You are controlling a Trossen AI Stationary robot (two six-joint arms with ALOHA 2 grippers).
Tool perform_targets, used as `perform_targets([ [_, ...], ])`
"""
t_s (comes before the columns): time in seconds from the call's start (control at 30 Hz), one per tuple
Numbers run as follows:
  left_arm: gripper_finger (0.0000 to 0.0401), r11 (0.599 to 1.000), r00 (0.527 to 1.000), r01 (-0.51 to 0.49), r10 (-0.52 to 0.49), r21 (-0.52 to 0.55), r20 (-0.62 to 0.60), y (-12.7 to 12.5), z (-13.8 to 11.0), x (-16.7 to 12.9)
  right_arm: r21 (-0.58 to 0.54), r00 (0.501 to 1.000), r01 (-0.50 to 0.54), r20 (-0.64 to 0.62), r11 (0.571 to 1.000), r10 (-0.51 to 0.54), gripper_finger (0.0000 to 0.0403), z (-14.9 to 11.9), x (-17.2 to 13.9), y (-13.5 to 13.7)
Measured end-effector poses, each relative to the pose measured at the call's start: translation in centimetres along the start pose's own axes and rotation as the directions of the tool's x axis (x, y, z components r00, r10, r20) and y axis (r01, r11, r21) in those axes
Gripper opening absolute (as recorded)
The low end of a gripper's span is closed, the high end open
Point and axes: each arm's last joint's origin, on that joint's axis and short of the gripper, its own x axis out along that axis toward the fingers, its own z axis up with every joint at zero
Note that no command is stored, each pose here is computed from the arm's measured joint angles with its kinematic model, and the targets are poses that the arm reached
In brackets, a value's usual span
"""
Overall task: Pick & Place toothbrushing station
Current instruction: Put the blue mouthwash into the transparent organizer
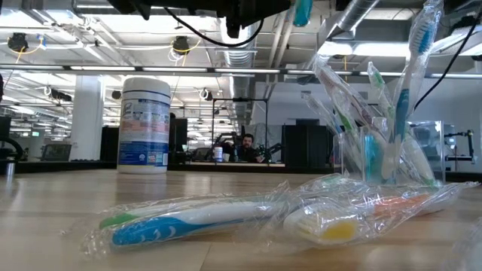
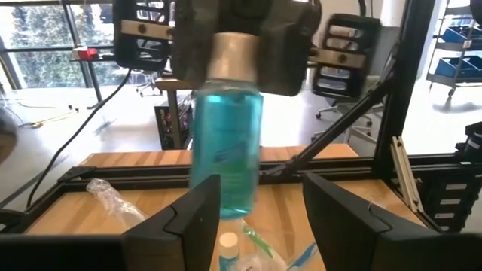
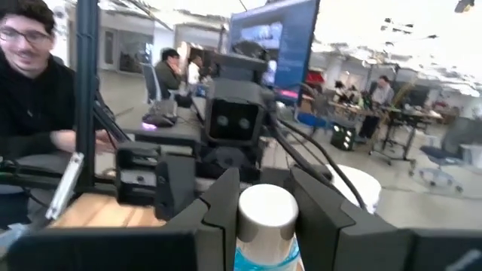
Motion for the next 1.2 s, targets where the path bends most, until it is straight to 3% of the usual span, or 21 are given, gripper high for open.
perform_targets([
  [0.23, 0.0177, 1.000, 0.999, 0.001, -0.001, 0.000, -0.038, 0.0, -0.4, 0.0, 0.014, 0.997, 0.031, -0.078, 0.999, -0.030, 0.0085, 0.0, -1.0, -0.4],
  [0.53, 0.0176, 1.000, 0.996, 0.003, -0.002, 0.003, -0.088, 0.0, -1.7, -0.4, 0.009, 0.992, 0.078, -0.095, 0.997, -0.077, 0.0085, -0.7, -2.7, 0.0],
  [1.2, 0.0176, 1.000, 0.997, 0.006, -0.008, -0.024, -0.083, -0.2, -1.8, -0.4, 0.027, 0.966, 0.235, -0.115, 0.972, -0.230, 0.0085, -3.1, -7.2, -1.0],
])
